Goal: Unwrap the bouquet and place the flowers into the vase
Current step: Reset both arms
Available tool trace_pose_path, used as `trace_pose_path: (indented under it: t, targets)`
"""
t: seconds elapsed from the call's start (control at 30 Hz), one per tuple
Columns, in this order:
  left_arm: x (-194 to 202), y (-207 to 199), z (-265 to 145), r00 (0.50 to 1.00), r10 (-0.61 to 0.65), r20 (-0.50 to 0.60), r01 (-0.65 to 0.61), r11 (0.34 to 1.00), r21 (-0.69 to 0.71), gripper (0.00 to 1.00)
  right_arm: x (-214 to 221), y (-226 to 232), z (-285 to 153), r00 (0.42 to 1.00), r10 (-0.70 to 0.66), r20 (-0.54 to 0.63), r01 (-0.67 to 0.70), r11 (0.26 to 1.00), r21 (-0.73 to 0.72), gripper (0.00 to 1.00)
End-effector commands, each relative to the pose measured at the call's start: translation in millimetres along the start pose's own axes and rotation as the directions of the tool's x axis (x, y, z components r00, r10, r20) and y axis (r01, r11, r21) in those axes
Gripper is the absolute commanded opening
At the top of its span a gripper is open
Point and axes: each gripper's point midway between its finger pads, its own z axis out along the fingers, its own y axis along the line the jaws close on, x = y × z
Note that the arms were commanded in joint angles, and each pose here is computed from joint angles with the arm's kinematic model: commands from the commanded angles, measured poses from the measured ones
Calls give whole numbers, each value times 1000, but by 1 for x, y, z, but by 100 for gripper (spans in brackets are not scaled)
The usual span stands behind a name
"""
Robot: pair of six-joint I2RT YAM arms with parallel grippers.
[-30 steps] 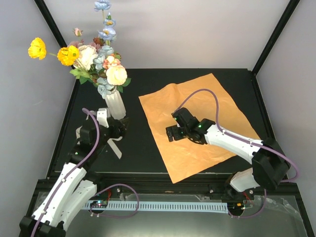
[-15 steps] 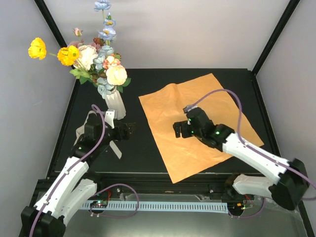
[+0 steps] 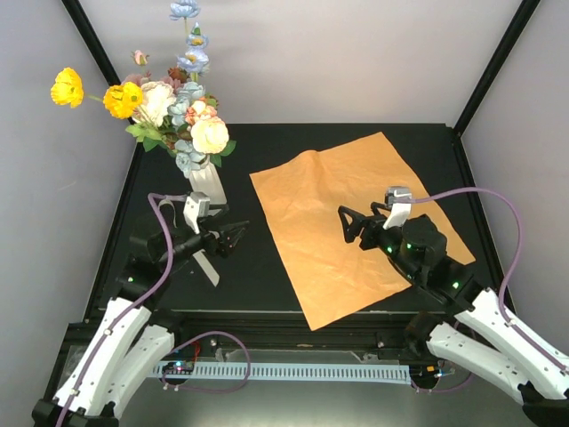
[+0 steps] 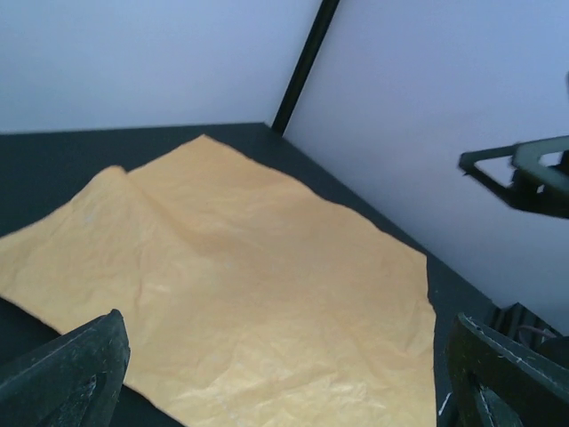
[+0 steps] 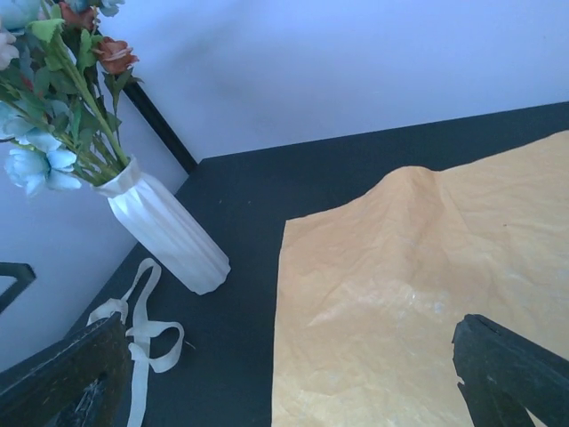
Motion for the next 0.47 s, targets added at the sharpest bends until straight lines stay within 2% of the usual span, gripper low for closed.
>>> trace_pose_path:
  t: [0.0,0.43]
  targets:
    - [-33,-32,-15,987,121,108,-130,988,85,99,-2,-10,-1,997,57,51,-58,998,29,100]
    - [-31,-30,-13,990,94,102,-104,991,90,99,-8,-16,-6,993,71,91,-76,996,54,100]
